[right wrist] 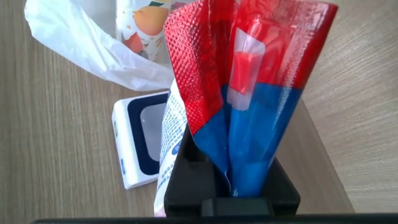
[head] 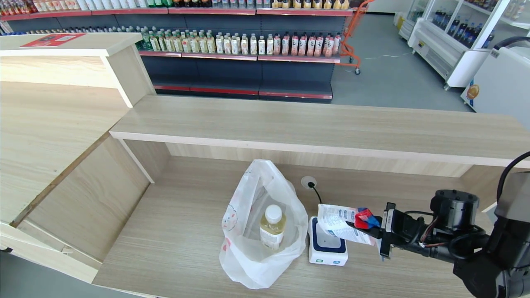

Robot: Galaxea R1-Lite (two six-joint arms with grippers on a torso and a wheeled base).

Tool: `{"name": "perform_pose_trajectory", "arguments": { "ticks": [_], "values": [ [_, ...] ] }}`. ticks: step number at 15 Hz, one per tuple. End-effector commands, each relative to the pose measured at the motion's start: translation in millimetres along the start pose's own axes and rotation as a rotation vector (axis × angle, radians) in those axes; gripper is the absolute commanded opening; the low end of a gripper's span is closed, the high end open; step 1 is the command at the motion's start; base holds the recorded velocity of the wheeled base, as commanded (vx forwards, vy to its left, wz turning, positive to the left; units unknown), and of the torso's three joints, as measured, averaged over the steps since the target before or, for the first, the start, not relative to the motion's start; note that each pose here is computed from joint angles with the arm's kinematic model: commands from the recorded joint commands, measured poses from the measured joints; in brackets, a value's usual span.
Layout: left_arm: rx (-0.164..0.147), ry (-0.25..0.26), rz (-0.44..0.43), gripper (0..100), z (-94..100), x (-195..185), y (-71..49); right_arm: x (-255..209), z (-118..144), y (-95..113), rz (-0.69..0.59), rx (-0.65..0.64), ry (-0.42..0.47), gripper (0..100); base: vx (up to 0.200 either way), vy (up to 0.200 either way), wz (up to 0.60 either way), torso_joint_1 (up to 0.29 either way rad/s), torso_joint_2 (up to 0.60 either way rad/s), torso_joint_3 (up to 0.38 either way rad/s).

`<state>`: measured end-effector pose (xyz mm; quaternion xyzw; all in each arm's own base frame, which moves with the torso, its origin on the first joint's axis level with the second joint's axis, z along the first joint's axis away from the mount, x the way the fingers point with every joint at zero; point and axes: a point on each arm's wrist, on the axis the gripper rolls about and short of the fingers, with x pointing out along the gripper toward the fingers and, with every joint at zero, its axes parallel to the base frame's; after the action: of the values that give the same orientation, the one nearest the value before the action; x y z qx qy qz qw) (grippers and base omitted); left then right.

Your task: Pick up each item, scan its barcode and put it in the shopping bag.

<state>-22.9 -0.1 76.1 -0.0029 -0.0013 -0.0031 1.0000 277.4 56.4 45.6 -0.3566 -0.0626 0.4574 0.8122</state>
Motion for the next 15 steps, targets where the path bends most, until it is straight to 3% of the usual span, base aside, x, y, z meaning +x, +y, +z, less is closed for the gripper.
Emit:
{"name": "perform_pose_trajectory", "arguments": {
  "ticks": [1, 15],
  "values": [
    [0.0, -0.001, 0.0, 100, 0.0, 0, 0.0, 3, -6, 8, 0.027, 0.023, 0.012, 0, 0.0, 0.0, 0.0, 0.0, 0.0, 0.0],
    [0.0, -0.001, 0.0, 100, 0.0, 0, 0.0, 23, -14, 2, 0.027, -0.036, -0.011, 0, 0.0, 0.0, 0.0, 0.0, 0.0, 0.0]
  ]
}}
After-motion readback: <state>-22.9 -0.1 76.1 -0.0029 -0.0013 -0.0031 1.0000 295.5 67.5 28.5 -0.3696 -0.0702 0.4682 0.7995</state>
